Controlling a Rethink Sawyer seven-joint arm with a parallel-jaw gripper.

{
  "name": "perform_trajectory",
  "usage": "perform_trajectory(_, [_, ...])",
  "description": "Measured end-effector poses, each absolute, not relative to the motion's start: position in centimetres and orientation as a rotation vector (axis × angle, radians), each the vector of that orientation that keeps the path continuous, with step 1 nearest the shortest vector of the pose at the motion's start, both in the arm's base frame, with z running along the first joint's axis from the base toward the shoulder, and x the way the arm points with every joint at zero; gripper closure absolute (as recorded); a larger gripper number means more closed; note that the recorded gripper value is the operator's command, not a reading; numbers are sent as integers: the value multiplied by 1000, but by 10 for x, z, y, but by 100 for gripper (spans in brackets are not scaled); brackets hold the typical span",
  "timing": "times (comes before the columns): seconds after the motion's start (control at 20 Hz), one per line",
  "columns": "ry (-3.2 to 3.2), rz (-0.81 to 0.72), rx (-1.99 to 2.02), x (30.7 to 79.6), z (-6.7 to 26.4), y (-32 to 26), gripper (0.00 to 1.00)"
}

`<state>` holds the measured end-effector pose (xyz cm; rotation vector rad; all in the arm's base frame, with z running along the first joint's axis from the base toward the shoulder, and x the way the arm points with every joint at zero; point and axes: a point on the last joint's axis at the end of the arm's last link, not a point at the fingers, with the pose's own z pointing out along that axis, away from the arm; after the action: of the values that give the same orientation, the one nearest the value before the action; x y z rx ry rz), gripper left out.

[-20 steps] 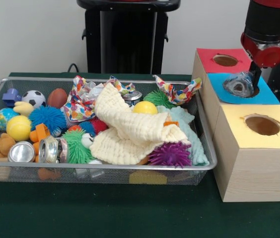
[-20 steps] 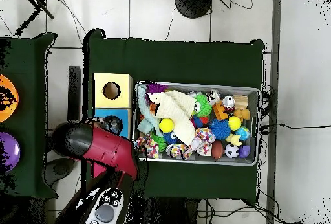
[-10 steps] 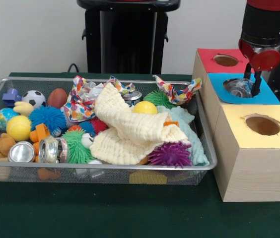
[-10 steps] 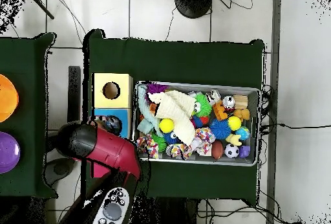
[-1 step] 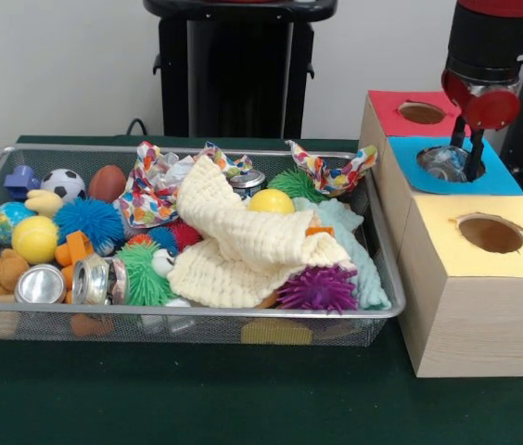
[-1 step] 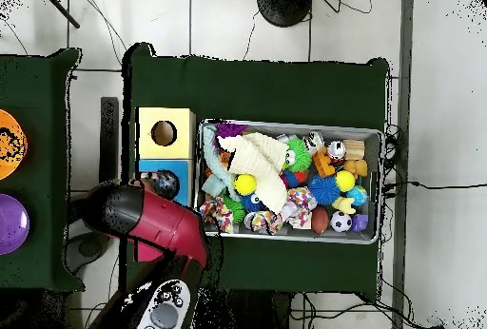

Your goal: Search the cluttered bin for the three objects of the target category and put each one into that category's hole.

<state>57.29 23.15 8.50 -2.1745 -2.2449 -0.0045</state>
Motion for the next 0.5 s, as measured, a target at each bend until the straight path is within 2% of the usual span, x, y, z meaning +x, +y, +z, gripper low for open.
perform_trajectory(0.5, [-2232,-31,-2164,576,129,222,0])
